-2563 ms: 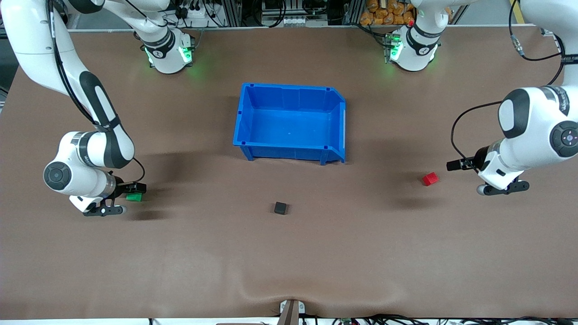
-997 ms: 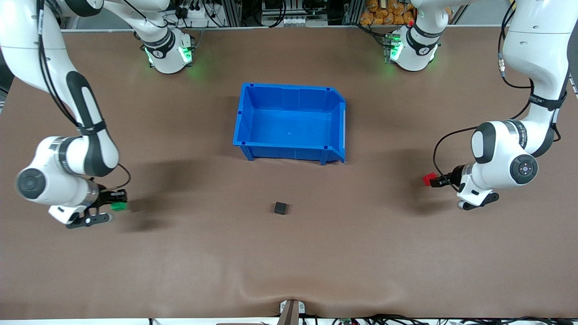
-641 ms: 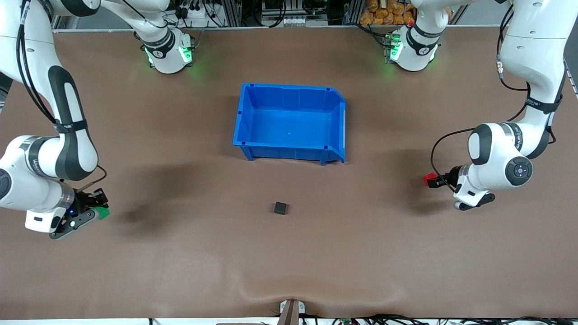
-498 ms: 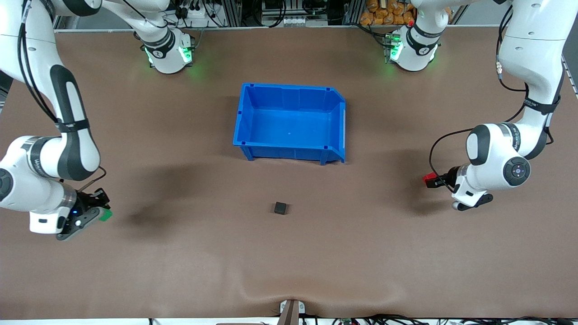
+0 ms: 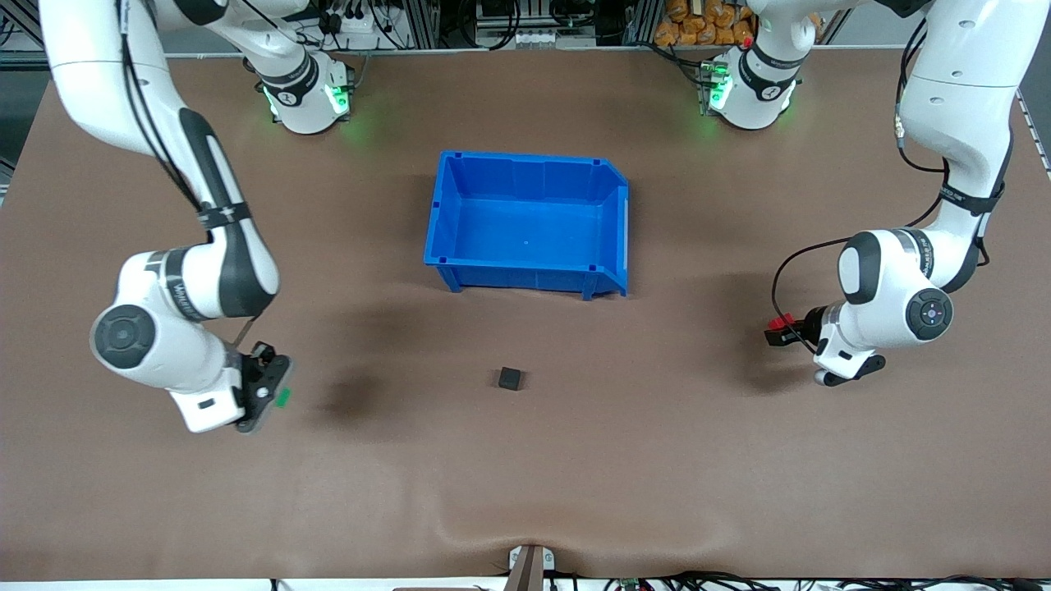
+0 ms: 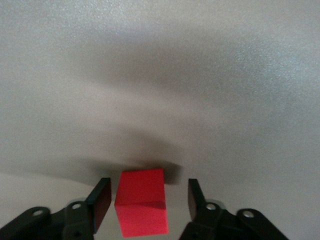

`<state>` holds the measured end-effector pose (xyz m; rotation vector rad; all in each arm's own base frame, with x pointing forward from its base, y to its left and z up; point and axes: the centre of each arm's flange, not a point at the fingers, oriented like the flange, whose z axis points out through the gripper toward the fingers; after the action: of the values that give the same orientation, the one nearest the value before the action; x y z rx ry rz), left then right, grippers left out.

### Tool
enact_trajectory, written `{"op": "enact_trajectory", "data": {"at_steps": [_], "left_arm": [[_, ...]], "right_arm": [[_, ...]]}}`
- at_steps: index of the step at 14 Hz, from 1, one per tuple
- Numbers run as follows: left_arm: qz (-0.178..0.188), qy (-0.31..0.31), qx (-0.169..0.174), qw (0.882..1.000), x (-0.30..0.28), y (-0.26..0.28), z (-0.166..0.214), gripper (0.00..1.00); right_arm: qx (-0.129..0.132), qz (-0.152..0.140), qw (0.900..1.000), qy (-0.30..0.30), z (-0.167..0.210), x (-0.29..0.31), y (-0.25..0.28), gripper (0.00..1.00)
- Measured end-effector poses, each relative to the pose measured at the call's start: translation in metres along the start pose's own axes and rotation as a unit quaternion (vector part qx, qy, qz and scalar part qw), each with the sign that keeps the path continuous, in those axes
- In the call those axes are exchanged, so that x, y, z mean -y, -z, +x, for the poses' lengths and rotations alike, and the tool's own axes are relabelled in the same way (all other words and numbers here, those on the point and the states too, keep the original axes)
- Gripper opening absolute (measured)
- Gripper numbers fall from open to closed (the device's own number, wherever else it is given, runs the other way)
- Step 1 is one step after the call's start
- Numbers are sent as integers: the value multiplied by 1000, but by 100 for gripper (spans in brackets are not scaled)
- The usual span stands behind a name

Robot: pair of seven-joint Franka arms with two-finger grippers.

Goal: Attach green and red cubes to black cube
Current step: 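Carry the green cube onto the black cube with the right gripper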

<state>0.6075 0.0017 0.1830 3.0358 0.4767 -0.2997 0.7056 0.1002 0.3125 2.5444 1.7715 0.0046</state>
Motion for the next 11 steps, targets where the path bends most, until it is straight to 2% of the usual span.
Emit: {"op": "enact_trajectory", "data": {"at_steps": [2, 4, 7, 11], "left_arm": [[0, 1, -1, 1000, 1, 0, 1, 59], [-1, 2, -1, 1000, 0, 1, 0, 39], [-2, 25, -2, 1000, -1, 1, 1, 40], [-14, 64, -14, 998, -4, 15, 7, 40]], "right_arm": [[-2, -3, 999, 39, 26, 10, 0, 40], [-4, -4, 998, 70, 56, 22, -5, 40], [-7, -5, 994, 105, 107, 45, -26, 40], [-16, -14, 994, 103, 169, 82, -51, 40]]}}
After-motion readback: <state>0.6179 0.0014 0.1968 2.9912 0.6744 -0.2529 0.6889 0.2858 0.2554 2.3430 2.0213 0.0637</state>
